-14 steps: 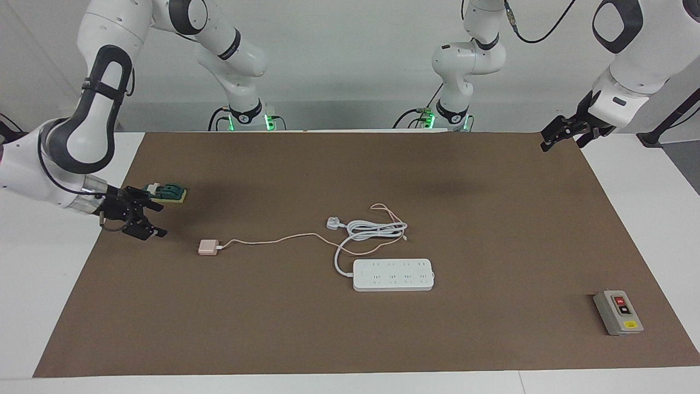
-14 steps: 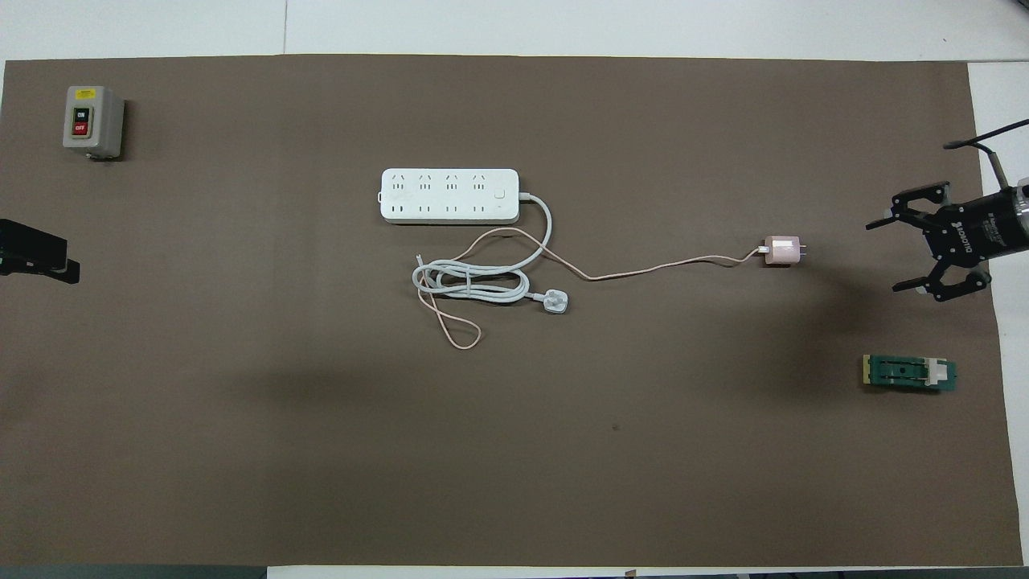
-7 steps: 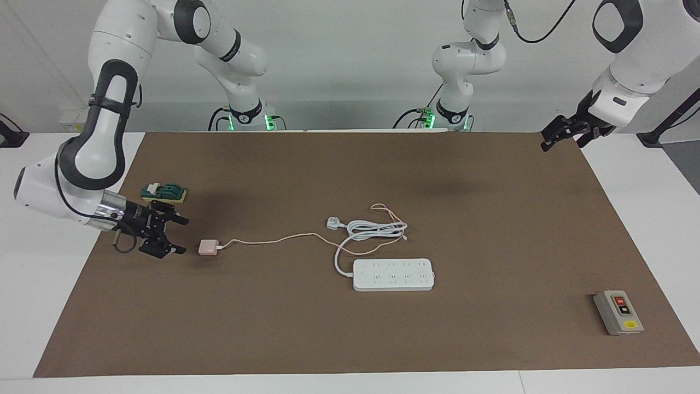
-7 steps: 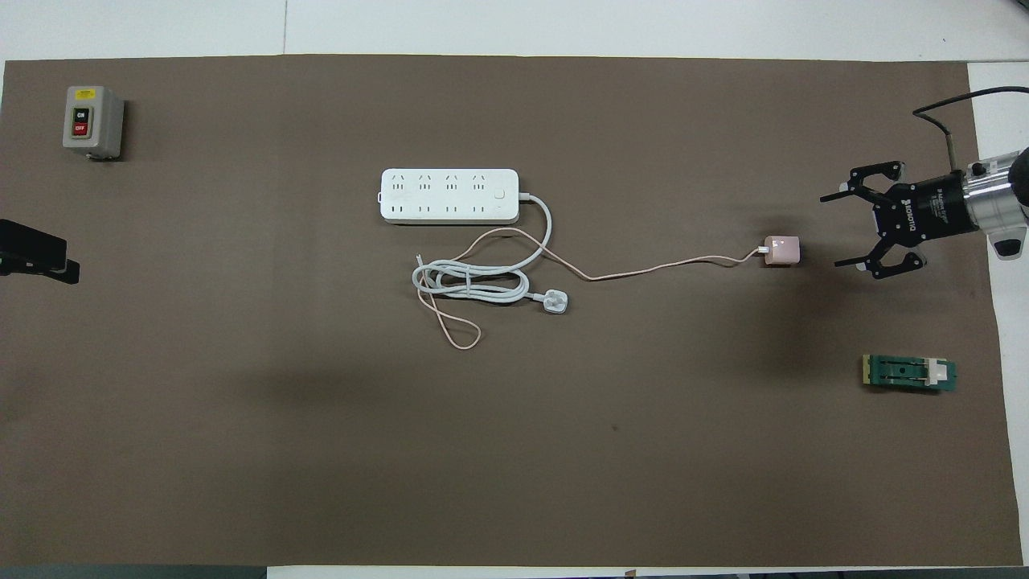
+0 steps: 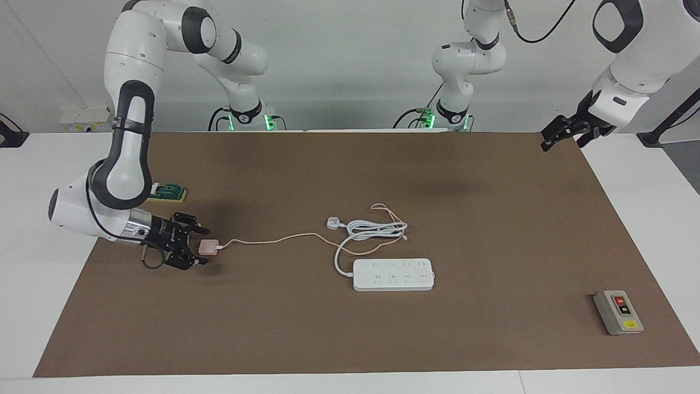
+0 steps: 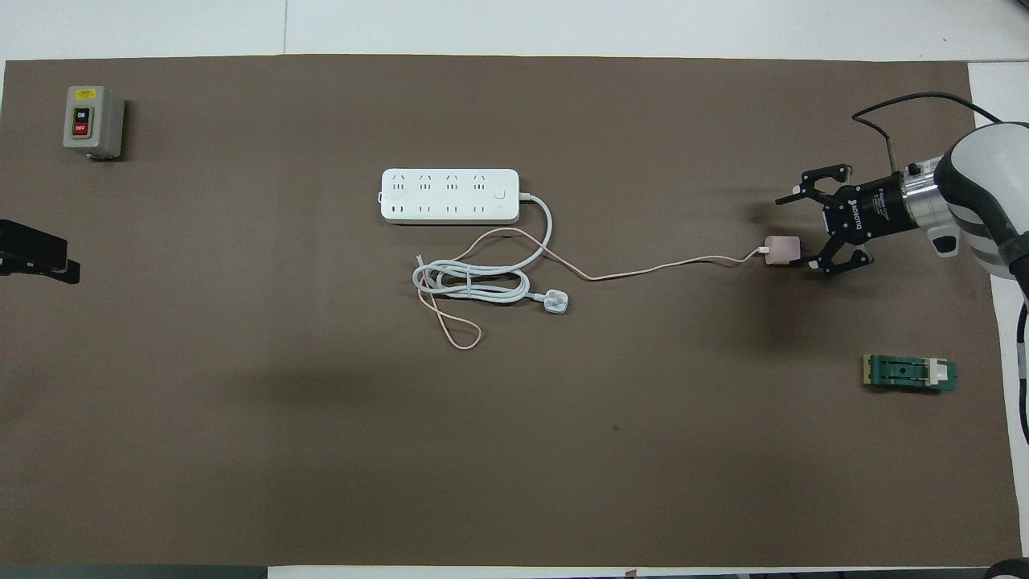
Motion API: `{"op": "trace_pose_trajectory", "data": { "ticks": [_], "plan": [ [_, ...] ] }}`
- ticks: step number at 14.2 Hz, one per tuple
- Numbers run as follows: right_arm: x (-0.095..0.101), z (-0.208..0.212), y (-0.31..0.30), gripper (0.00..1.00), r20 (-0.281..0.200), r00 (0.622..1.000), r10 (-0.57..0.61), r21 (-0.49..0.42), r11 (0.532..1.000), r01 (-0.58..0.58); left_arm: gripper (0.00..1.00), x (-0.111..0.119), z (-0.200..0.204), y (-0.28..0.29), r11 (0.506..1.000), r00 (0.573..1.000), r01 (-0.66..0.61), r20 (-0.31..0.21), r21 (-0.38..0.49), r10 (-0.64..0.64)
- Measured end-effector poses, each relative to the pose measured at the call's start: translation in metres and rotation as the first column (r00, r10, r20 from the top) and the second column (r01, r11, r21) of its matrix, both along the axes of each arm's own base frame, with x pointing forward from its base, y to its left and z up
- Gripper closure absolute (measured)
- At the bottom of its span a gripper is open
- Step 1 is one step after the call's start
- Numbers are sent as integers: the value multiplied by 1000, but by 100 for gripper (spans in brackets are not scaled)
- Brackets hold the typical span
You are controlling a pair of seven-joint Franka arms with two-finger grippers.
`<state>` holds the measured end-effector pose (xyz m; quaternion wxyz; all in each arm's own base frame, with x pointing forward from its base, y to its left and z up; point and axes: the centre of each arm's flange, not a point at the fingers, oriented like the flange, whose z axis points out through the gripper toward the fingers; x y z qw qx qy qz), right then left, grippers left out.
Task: Plug charger into power strip
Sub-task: 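Reach the right gripper to the pink charger plug, then close the right gripper on the pink charger and lift it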
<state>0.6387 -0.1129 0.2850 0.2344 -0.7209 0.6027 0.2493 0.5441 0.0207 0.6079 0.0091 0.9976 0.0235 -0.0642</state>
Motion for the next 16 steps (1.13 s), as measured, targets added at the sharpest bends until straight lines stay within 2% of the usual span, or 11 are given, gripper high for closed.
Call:
{"op": "trace_pose_trajectory", "data": {
  "ticks": [7,12,15,16],
  "plan": [
    [-10,-24,-6,0,-13,1000,-19,-15,1000,19,0,0,0,0,1000,1000,0,0,0,0],
    [-12,-27,-9,0,-4,1000,-19,-20,1000,19,0,0,0,0,1000,1000,0,0,0,0],
    [-14,-35,-10,4,-3,1000,-16,-22,1000,16,0,0,0,0,1000,1000,0,0,0,0],
    [-14,-37,-10,11,-5,1000,-15,-22,1000,15,0,0,0,0,1000,1000,0,0,0,0]
  ]
}}
